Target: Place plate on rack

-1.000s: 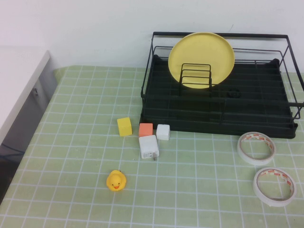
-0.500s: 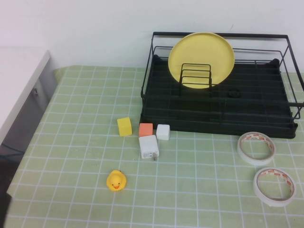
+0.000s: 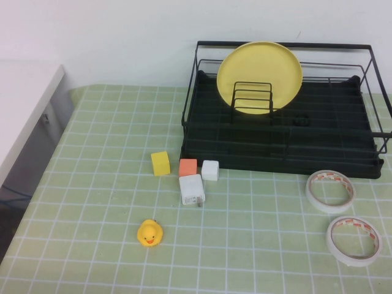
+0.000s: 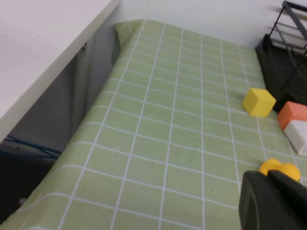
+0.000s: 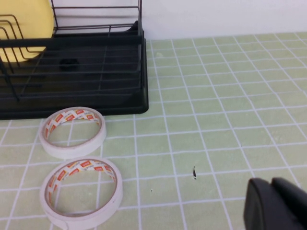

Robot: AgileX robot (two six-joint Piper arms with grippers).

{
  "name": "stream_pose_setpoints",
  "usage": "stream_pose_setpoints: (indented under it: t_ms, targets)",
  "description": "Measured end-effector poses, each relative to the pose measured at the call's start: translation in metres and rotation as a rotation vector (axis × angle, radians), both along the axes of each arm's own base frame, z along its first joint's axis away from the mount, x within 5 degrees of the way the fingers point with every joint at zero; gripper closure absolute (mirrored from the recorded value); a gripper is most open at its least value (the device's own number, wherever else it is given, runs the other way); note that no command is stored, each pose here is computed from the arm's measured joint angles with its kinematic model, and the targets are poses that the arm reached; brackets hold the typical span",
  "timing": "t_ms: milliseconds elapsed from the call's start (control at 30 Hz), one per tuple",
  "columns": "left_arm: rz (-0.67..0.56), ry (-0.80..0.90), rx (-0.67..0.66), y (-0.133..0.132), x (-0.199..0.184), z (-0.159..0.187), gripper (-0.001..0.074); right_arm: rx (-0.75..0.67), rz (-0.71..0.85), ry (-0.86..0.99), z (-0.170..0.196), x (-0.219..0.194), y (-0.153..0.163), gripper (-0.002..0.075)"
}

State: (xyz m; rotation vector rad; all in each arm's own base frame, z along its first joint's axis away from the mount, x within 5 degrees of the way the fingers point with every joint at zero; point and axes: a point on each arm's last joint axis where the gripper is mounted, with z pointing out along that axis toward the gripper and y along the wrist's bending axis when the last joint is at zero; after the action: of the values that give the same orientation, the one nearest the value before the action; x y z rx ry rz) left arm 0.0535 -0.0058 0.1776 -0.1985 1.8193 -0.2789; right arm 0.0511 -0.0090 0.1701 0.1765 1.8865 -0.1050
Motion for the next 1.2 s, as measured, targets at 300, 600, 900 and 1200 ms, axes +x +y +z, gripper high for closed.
stream_pose_setpoints:
  t_ms: [300,600,900,1200]
  targets:
    - [-0.088,0.005,0.091,-0.0032,-0.0010,-0.0010,0.0737,0.002,0.000,0.000,0.0000,0.0000,0.0001,0.0717]
    - [-0.093,0.003,0.103,-0.0032,-0.0010,-0.0010,0.0737,0.002,0.000,0.000,0.0000,0.0000,0.0001,0.0717]
    - [-0.093,0.005,0.104,-0.0032,-0.0010,-0.0011,0.0737,0.003,0.000,0.000,0.0000,0.0000,0.0001,0.0717]
    - [-0.093,0.005,0.105,-0.0032,-0.0011,-0.0012,0.0738,0.003,0.000,0.000,0.0000,0.0000,0.0001,0.0717]
